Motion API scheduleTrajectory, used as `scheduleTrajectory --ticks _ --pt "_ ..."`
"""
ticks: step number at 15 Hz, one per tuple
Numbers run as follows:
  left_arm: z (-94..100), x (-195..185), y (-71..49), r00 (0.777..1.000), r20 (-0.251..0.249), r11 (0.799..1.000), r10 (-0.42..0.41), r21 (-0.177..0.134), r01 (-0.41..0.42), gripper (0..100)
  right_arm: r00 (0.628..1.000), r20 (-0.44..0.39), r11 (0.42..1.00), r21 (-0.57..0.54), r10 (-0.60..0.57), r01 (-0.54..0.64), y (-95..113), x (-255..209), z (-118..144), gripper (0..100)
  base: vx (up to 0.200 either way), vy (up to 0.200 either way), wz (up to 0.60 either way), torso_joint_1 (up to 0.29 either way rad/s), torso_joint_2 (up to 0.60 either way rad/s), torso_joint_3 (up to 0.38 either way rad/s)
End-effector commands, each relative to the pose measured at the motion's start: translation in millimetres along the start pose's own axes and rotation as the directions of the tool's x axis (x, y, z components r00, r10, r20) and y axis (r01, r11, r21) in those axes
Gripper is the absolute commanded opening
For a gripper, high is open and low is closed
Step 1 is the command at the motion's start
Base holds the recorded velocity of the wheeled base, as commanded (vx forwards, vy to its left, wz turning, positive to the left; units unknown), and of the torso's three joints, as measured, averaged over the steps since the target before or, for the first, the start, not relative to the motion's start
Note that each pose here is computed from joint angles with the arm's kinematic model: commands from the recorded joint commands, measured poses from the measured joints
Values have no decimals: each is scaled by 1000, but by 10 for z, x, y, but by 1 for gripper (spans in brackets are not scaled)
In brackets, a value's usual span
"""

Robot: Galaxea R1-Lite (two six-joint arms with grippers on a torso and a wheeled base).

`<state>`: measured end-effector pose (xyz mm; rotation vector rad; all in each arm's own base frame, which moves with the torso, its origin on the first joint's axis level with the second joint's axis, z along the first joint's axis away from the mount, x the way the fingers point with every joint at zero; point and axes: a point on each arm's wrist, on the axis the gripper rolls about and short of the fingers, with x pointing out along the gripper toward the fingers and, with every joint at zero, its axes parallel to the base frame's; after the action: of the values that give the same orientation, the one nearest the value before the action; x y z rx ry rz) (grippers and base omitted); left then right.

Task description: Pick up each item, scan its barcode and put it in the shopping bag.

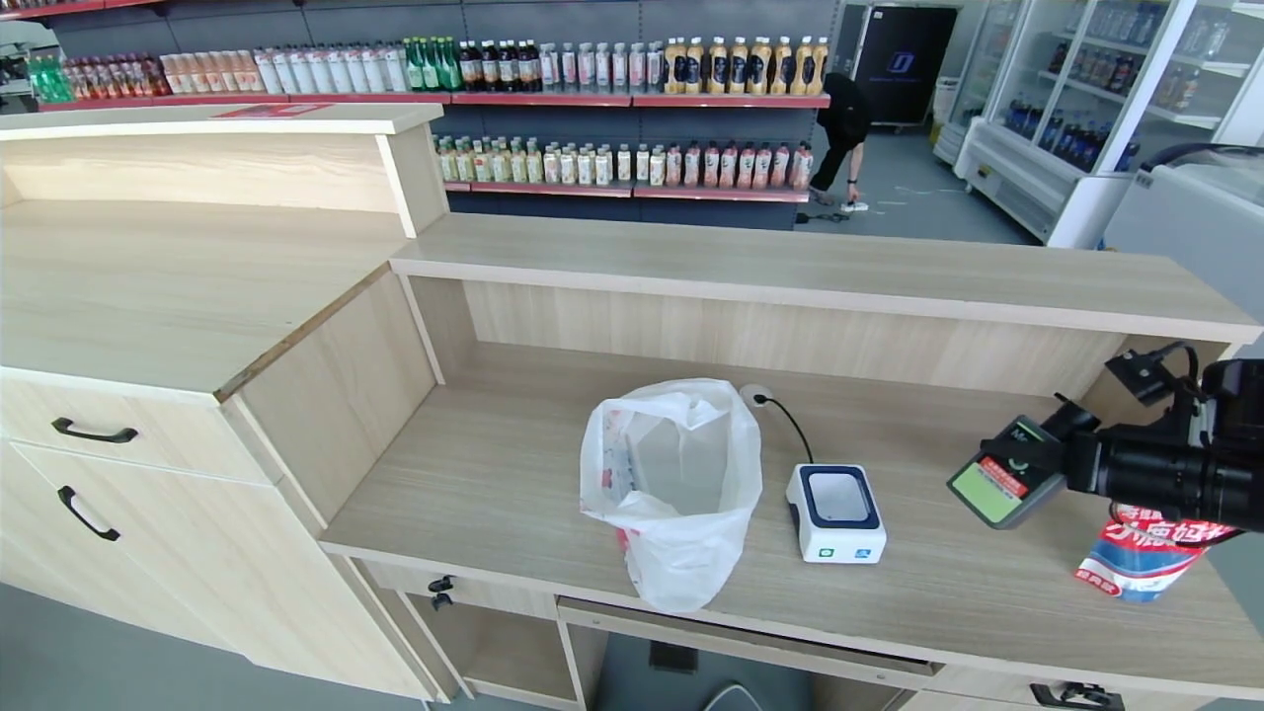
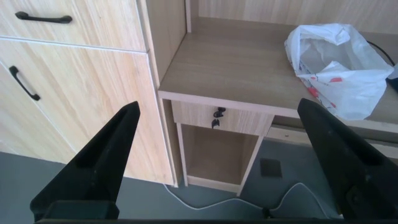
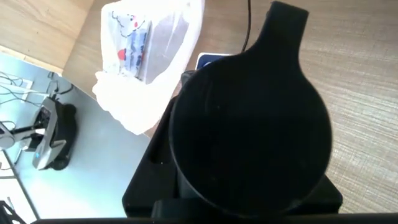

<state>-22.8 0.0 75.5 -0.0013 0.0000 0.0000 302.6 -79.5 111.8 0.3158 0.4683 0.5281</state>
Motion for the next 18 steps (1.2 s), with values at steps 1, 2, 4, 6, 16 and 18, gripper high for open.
scheduleTrajectory --ticks 1,2,4,6,16,18 --pt "0 0 0 1000 0 1000 0 0 0 100 1000 -23 1000 -3 16 -16 -1 76 -54 0 0 0 0 0 0 0" --pt "0 0 0 1000 0 1000 0 0 0 100 999 -34 1000 -17 22 -23 -2 115 -79 0 0 0 0 0 0 0" --pt "0 0 0 1000 0 1000 0 0 0 100 998 -45 999 -41 33 -35 5 180 -97 0 0 0 0 0 0 0" --pt "0 0 0 1000 0 1000 0 0 0 100 998 -56 998 -55 40 -43 -3 247 -118 0 0 0 0 0 0 0" --pt "0 0 0 1000 0 1000 0 0 0 100 995 -71 994 -87 66 -72 16 571 -102 0 0 0 0 0 0 0" --pt "0 0 0 1000 0 1000 0 0 0 100 994 -75 993 -89 75 -81 26 615 -106 0 0 0 0 0 0 0"
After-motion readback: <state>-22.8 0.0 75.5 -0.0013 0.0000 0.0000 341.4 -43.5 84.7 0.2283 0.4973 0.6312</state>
